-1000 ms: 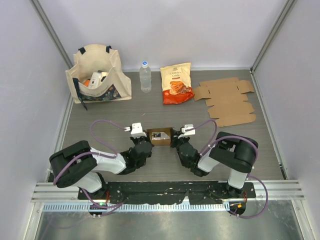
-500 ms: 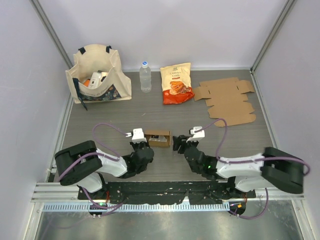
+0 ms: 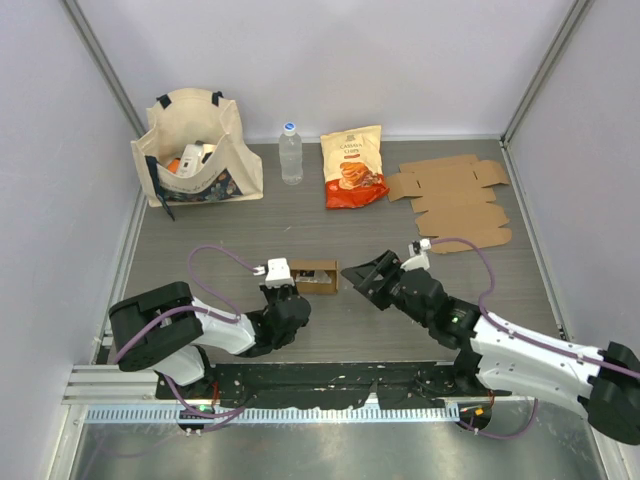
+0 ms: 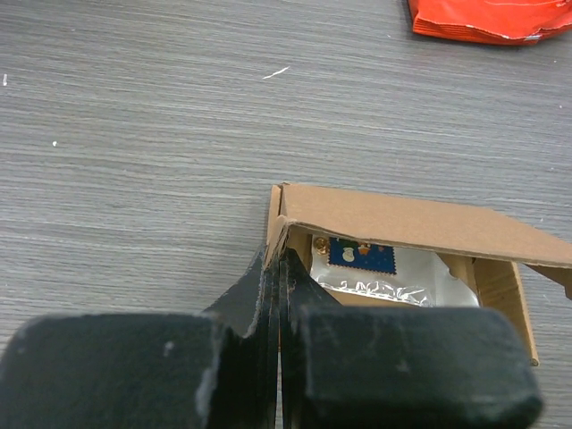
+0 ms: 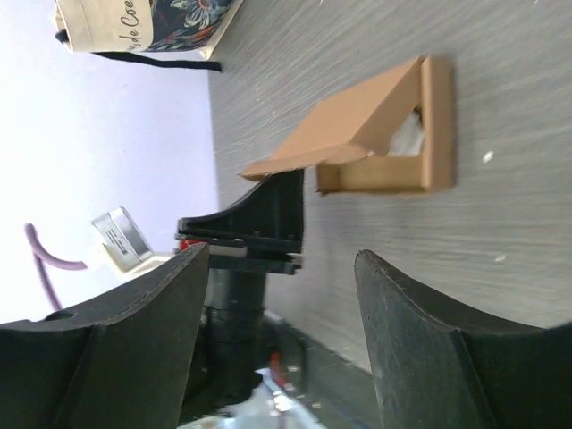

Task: Fold the paper box

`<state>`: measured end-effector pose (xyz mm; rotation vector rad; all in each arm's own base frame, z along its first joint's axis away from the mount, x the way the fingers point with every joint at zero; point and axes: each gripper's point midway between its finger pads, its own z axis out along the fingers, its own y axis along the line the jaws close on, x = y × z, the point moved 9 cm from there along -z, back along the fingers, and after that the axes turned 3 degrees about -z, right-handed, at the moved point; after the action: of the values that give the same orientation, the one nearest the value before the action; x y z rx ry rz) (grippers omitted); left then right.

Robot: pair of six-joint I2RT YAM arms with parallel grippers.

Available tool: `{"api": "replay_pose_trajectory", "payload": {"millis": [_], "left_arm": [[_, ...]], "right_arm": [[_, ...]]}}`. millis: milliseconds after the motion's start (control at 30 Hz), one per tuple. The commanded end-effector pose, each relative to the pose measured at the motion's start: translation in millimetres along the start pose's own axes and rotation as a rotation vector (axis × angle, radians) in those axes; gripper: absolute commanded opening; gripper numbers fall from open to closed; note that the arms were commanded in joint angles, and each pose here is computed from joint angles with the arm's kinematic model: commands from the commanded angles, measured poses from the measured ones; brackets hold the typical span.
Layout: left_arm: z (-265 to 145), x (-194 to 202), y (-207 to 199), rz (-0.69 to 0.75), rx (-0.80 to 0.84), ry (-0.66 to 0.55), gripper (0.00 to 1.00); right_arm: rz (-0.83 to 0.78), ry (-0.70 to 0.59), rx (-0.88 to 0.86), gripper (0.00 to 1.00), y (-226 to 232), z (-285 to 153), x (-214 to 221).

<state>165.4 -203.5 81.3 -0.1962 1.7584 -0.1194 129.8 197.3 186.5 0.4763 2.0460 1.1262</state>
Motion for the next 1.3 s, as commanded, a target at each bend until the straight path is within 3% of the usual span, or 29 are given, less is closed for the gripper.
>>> {"api": "replay_pose_trajectory", "payload": {"millis": [0, 333, 567, 633, 667, 700, 767, 800, 900, 933, 1000, 1100, 1133, 1200, 1267], "left_arm": [[2.1, -1.2, -1.0, 0.029, -0.050, -0.024, 0.00], [0.5, -0.1, -8.7, 0.003, -0.040, -0.026, 0.00], [0.3, 1.5, -10.1, 0.002, -0.033, -0.023, 0.00], [-0.7, 2.6, -9.7, 0.005, -0.027, -0.019, 0.00], [-1.0, 2.2, -10.2, 0.007, -0.019, -0.016, 0.00], [-2.5, 2.9, -10.5, 0.011, 0.004, -0.002, 0.00], [-4.4, 1.6, -10.7, 0.007, 0.035, 0.009, 0.09], [-8.6, -0.8, -9.6, -0.006, 0.070, 0.025, 0.26], [-20.6, -8.4, -4.0, -0.062, 0.152, 0.063, 0.52], [-24.9, -7.4, 0.5, -0.045, 0.169, 0.088, 0.57], [-34.5, -12.5, 2.6, -0.071, 0.217, 0.130, 0.76], [-59.9, -45.4, 5.8, -0.127, 0.359, 0.226, 0.76], [-70.9, -45.3, 13.2, -0.083, 0.414, 0.315, 0.74], [-86.3, -70.7, 11.6, -0.127, 0.517, 0.352, 0.64], [-98.8, -96.3, 20.7, -0.202, 0.565, 0.349, 0.61]], "right_arm": [[0.398, 0.061, -0.105, 0.70, 44.3, 17.0, -0.8], [0.554, -0.061, 0.082, 0.62, 41.5, 64.9, -2.0], [0.588, -0.013, 0.110, 0.55, 44.0, 98.0, 11.2], [0.608, -0.014, 0.118, 0.48, 40.0, 105.3, 14.2], [0.613, -0.016, 0.104, 0.37, 42.9, 107.4, 13.5], [0.610, -0.014, 0.110, 0.34, 42.1, 110.0, 14.7], [0.612, -0.017, 0.133, 0.30, 37.6, 113.3, 17.5], [0.612, -0.026, 0.138, 0.26, 35.1, 114.1, 17.3], [0.620, -0.026, 0.150, 0.15, 26.9, 115.4, 20.6], [0.623, -0.028, 0.150, 0.13, 23.3, 115.4, 21.8], [0.619, -0.025, 0.155, 0.13, 19.8, 116.2, 23.8], [0.615, -0.018, 0.156, 0.15, 12.9, 116.2, 26.8], [0.608, -0.014, 0.156, 0.16, 9.5, 115.2, 28.3], [0.585, 0.004, 0.165, 0.18, 4.2, 114.5, 32.0], [0.560, 0.012, 0.156, 0.20, -1.4, 112.2, 35.0]]}}
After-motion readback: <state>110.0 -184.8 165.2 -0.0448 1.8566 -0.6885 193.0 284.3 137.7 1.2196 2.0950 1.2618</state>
